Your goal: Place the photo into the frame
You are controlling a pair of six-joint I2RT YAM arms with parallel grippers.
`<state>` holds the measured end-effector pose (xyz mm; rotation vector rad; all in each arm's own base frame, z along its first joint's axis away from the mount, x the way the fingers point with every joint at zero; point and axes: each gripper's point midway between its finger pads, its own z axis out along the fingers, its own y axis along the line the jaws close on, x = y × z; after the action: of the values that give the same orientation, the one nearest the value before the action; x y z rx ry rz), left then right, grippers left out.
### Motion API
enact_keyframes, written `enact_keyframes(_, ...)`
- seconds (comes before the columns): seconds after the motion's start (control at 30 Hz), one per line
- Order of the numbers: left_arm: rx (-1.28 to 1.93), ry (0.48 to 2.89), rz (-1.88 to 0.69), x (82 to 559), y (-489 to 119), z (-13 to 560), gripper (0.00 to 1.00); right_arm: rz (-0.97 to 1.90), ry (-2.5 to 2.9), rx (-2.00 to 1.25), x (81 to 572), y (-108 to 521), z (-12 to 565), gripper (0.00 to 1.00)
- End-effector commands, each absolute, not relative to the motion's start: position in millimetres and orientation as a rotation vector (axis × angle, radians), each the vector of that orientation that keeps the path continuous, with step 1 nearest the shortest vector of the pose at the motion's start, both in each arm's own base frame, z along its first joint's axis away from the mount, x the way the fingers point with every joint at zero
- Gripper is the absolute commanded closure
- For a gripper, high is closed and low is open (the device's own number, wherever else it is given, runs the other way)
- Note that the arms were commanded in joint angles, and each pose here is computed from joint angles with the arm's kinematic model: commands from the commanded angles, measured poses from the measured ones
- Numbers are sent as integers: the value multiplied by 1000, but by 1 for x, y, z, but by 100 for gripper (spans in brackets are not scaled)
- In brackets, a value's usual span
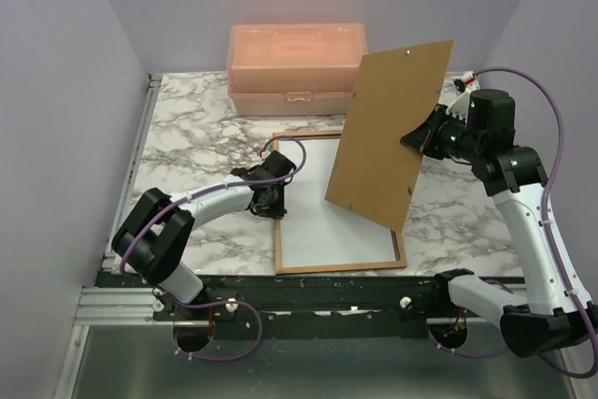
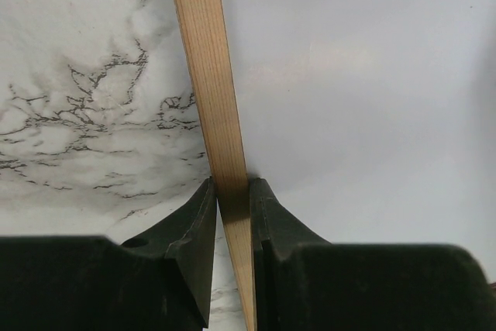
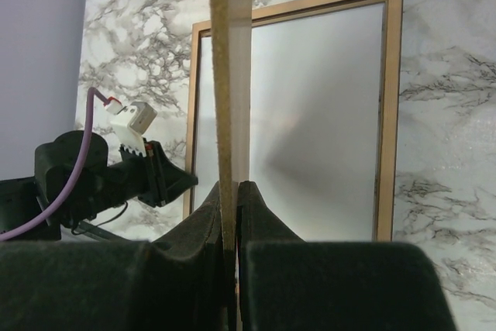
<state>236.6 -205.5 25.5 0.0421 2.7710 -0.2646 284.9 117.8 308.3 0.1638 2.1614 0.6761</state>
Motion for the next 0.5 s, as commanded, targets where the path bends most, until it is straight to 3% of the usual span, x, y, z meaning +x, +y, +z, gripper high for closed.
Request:
enact_keyframes(0.0,191,2803,-228,217,-192,17,100,758,2081,106,292,131,327,99)
enact_keyframes(0.4,188,2828,-253,205,-189,11,100,828,2120,77,292,142,313,99)
enact_keyframes(0.47,162,2825,-218,207,-186,13,87,836,2127,65,292,143,312,99)
